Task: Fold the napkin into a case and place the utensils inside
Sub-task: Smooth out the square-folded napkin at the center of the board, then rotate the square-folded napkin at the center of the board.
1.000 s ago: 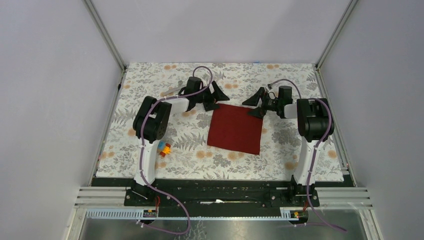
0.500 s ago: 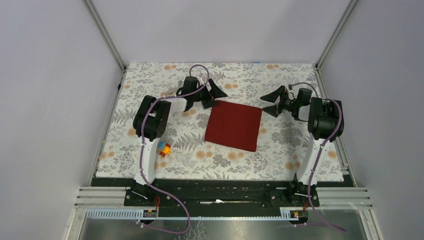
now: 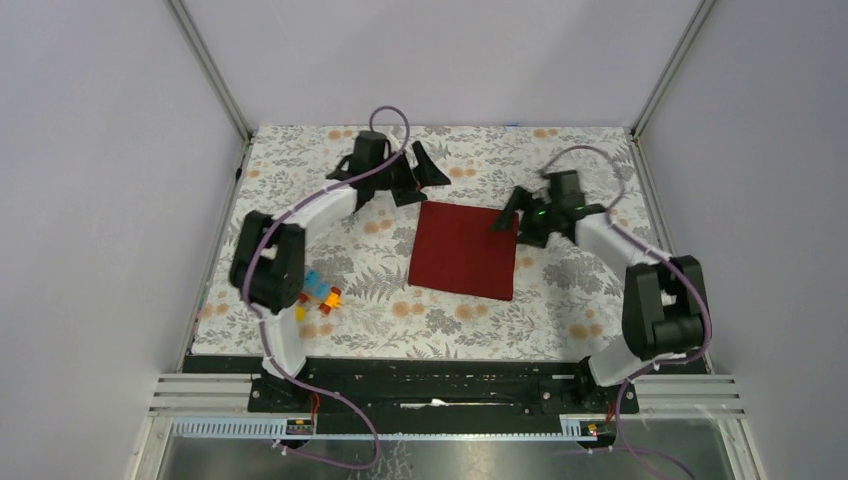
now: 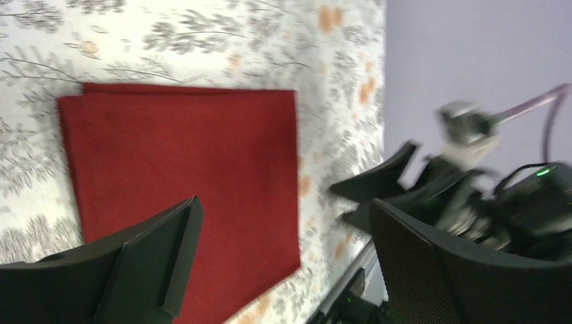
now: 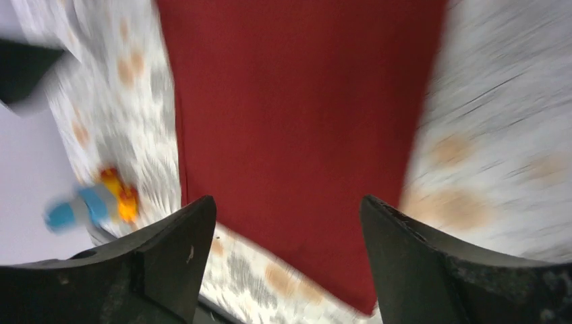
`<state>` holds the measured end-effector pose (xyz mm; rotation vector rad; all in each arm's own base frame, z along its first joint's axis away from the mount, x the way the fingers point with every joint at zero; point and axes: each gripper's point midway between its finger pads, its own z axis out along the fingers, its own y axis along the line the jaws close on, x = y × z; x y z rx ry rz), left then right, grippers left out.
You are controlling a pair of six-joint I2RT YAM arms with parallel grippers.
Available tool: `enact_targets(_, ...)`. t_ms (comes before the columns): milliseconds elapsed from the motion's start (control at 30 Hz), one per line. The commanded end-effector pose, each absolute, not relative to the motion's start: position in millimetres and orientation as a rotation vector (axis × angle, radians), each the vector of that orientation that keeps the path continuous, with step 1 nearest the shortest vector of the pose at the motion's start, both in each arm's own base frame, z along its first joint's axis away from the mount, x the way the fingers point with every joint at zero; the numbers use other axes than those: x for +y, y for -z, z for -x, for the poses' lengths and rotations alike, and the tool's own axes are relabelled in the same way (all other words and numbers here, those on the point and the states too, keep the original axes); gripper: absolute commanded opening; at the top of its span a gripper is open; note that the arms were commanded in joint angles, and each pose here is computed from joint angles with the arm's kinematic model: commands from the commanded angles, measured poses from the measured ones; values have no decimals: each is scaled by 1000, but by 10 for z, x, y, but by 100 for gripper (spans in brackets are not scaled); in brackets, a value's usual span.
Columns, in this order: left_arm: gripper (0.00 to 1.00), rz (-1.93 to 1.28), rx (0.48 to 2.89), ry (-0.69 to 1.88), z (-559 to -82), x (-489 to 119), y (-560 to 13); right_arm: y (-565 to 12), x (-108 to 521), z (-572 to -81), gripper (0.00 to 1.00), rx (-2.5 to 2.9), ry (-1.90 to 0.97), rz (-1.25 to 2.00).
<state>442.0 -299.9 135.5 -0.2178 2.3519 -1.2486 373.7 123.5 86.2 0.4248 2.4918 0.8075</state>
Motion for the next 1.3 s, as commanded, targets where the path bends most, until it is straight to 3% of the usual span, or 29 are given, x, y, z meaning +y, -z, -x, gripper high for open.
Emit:
enact_targets(0, 99, 50, 2229, 1231, -3964, -2825, -2222, -643, 1822, -2745, 78, 2714, -697, -182)
enact_targets(167, 99, -8, 2185, 1291, -3313, -2638, -2423, -454, 2089, -2593, 44, 2758, -766, -194)
enact_targets(433, 99, -29, 2249, 1241, -2645, -2350, -2144, 34, 1689, -2352, 37, 2900, -470, -236)
enact_targets(567, 99, -38, 2259, 1224, -2547, -2296, -2126, 294, 1113, -2138, 30, 3003, -223, -447)
enact_targets(667, 99, -44, 2259, 1236, -2510, -2298, -2151, 272, 743, -2160, 27, 2965, -242, -678)
enact_targets(800, 99, -52, 2239, 1230, -2483, -2277, -2264, 119, 274, -2776, 40, 2821, -8, -692)
enact_targets(1067, 99, -53, 2257, 1179, -2520, -2240, -2169, 27, 585, -4489, 35, 2802, 50, -264)
enact_targets(1267, 99, 16, 2328, 1111, -2591, -2185, -1743, -325, 878, -4848, 38, 2701, 204, 54)
